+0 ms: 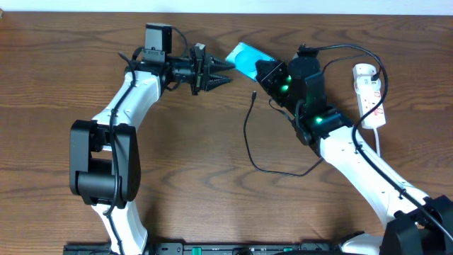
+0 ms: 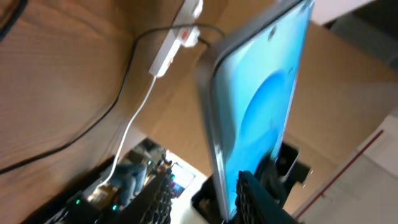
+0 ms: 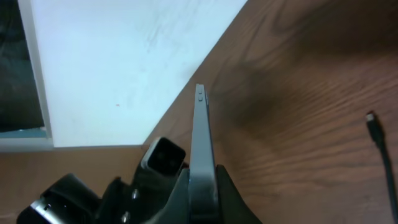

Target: Plug charger to phone and switch on socket

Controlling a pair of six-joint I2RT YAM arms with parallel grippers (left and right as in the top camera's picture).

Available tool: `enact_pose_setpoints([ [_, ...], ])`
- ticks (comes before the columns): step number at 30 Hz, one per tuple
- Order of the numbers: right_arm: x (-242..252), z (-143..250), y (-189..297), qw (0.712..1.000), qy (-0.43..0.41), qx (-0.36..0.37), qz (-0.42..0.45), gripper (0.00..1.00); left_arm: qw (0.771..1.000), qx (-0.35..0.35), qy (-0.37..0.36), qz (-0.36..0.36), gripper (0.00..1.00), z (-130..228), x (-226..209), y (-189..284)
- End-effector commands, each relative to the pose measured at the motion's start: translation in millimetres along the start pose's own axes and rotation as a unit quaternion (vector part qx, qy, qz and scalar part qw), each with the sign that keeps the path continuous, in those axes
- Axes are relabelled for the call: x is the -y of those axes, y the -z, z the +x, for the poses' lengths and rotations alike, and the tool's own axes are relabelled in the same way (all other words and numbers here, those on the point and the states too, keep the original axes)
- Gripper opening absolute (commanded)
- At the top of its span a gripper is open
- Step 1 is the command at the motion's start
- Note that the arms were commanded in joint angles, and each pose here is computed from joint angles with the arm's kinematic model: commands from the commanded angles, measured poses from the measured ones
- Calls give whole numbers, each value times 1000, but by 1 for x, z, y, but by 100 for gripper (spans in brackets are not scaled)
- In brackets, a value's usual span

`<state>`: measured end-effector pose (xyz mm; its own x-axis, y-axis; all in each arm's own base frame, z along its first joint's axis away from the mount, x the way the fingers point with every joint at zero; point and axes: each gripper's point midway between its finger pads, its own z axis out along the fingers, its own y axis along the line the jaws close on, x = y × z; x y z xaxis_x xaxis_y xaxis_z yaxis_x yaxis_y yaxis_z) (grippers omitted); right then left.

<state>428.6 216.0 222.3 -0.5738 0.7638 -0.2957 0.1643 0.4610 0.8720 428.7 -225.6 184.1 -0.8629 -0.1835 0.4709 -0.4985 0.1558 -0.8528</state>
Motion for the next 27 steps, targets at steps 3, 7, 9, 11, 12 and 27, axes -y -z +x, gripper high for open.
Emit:
enact_pose_setpoints([
  [3, -17, 7, 1, 999, -34, -2, -20, 1, 999, 50, 16, 7, 31, -13, 15, 4],
  [7, -23, 16, 1, 999, -39, -18, -31, 1, 998, 65, 16, 5, 31, -18, 15, 4],
  [9, -26, 21, 2, 998, -42, -32, -38, 1, 997, 75, 16, 3, 31, -21, 15, 4],
  [11, -29, 29, 3, 996, -42, -58, -47, 1, 996, 87, 16, 1, 32, -25, 14, 5],
  [12, -30, 32, 3, 996, -42, -65, -48, 1, 996, 90, 16, 1, 32, -26, 14, 5],
  [27, -22, 90, 10, 986, -33, -161, -21, 1, 994, 106, 7, 37, 14, -33, 38, 7],
])
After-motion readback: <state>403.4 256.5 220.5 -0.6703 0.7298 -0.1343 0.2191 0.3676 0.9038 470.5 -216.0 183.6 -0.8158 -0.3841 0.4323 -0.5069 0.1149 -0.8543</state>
